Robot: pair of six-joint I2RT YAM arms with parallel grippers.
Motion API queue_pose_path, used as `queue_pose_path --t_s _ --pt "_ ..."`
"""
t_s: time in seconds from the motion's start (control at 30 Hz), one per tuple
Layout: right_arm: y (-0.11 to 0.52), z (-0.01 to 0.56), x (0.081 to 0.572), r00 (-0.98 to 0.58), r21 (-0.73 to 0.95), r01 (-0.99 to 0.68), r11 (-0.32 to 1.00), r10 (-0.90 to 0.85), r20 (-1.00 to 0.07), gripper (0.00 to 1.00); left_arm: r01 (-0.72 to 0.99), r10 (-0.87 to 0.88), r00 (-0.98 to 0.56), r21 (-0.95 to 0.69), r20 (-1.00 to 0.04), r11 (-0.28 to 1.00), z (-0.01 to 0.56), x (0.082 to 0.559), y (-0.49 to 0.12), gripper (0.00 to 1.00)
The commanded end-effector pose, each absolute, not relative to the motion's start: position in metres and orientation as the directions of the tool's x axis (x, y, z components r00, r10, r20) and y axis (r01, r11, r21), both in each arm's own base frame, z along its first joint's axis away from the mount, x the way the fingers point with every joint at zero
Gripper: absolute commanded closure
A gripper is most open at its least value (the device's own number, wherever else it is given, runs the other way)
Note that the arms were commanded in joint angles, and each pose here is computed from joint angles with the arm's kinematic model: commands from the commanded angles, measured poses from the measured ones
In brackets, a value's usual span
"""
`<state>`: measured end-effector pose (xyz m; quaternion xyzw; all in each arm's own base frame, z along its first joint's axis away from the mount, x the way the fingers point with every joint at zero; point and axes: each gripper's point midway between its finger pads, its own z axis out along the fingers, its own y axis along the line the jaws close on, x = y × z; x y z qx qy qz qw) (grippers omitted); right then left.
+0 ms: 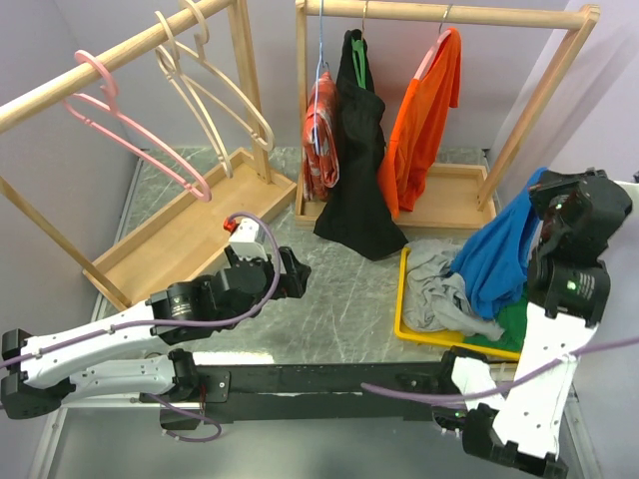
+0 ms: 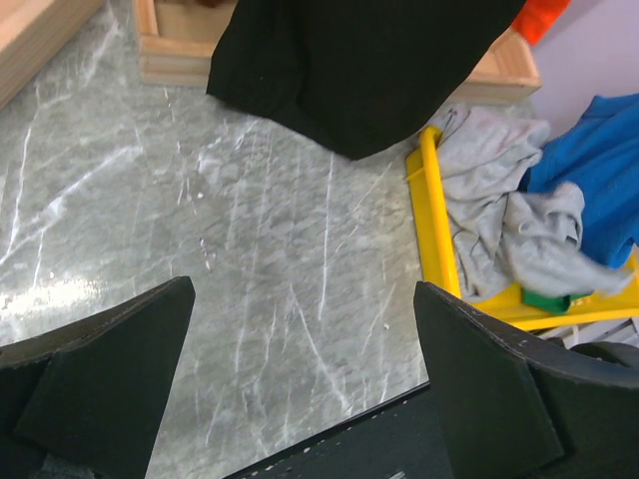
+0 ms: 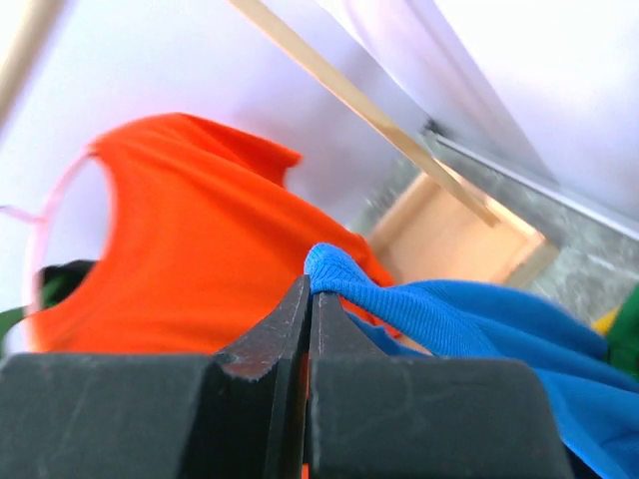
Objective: Place the tank top on the hanger
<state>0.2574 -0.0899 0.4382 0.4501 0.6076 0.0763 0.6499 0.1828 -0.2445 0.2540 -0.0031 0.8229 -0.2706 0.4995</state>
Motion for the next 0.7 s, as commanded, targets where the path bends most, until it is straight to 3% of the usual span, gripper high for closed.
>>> queue_pose_path --t_s 0.0,0.23,0.37,0.57,0.67 --pt "-0.075 0.511 0.233 0.361 0.678 0.285 0.678 0.579 -0.731 1.0 0.271 -0.303 -0.455 -0.454 -0.837 0.849 0.279 0.19 -0.243 0.01" --pt "-0.046 0.593 0.221 0.382 0.653 0.096 0.751 0.578 -0.721 1.0 0.269 -0.308 -0.443 -0.453 -0.842 0.85 0.285 0.191 -0.243 0.01" --pt "-0.002 0.65 0.199 0.362 0.617 -0.151 0.773 0.624 -0.693 1.0 0.249 -0.333 -0.418 -0.459 -0.845 0.853 0.294 0.195 -0.237 0.0" --pt "0.063 0.676 0.191 0.133 0.606 -0.477 0.637 0.733 -0.667 1.0 0.188 -0.424 -0.368 -0.513 -0.828 0.838 0.313 0.199 -0.216 0.01" --pt "0.074 0.678 0.178 0.102 0.608 -0.531 0.59 0.757 -0.645 1.0 0.172 -0.461 -0.341 -0.536 -0.819 0.826 0.322 0.2 -0.207 0.01"
